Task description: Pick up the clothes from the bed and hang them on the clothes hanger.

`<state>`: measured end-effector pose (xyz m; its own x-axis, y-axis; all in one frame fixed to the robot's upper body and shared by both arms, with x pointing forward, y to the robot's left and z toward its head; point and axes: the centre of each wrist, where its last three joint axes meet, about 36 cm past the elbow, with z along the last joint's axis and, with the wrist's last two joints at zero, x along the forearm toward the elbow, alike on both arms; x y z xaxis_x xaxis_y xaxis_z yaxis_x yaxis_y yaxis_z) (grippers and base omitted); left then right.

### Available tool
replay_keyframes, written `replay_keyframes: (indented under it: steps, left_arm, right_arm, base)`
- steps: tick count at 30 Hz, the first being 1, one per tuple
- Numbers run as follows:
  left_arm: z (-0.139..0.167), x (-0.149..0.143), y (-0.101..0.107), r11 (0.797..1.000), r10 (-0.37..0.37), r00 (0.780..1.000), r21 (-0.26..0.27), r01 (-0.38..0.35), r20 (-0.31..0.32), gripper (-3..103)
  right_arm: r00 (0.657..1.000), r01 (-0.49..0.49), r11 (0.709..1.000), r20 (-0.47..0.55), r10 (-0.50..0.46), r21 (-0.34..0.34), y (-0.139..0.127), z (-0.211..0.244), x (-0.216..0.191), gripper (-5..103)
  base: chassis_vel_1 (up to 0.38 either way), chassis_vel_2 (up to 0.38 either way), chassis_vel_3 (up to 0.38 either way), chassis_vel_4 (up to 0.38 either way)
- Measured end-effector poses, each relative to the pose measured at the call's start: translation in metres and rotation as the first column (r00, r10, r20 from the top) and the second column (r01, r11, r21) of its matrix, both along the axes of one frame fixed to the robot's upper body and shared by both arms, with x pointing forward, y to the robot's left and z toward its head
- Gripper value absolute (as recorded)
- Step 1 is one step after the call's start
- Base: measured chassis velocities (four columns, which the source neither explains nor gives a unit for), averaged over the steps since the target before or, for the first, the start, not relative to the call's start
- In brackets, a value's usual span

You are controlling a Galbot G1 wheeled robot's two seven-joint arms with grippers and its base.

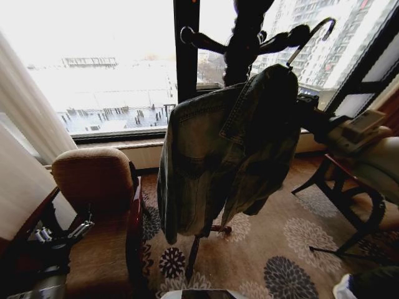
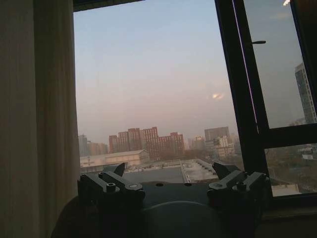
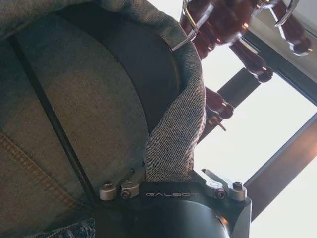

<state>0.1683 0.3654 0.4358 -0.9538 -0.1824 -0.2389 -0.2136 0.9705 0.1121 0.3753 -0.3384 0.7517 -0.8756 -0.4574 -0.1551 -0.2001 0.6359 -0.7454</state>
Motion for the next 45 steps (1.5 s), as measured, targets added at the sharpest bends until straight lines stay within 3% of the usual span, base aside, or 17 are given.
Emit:
replay_keyframes:
  steps: [10,32,45]
  left_arm:
    - [0.0,0.0,0.0,1.0,0.0,1.0,0.0,0.0,0.0,100]
    - [0.0,0.0,0.0,1.0,0.0,1.0,0.0,0.0,0.0,100]
    - [0.0,0.0,0.0,1.0,0.0,1.0,0.0,0.0,0.0,100]
  right_arm:
    - [0.997,-0.067,0.998,0.024,0.068,-0.02,0.024,0.005,-0.021,20]
    - [1.0,-0.017,1.0,0.019,0.017,0.017,0.0,0.007,0.0,20]
    - [1.0,-0.023,1.0,-0.009,0.023,-0.012,0.0,0.0,0.006,20]
  base:
    - [0.0,0.0,0.0,0.0]
    - [0.0,0.0,0.0,0.0]
    - [0.0,0.0,0.0,0.0]
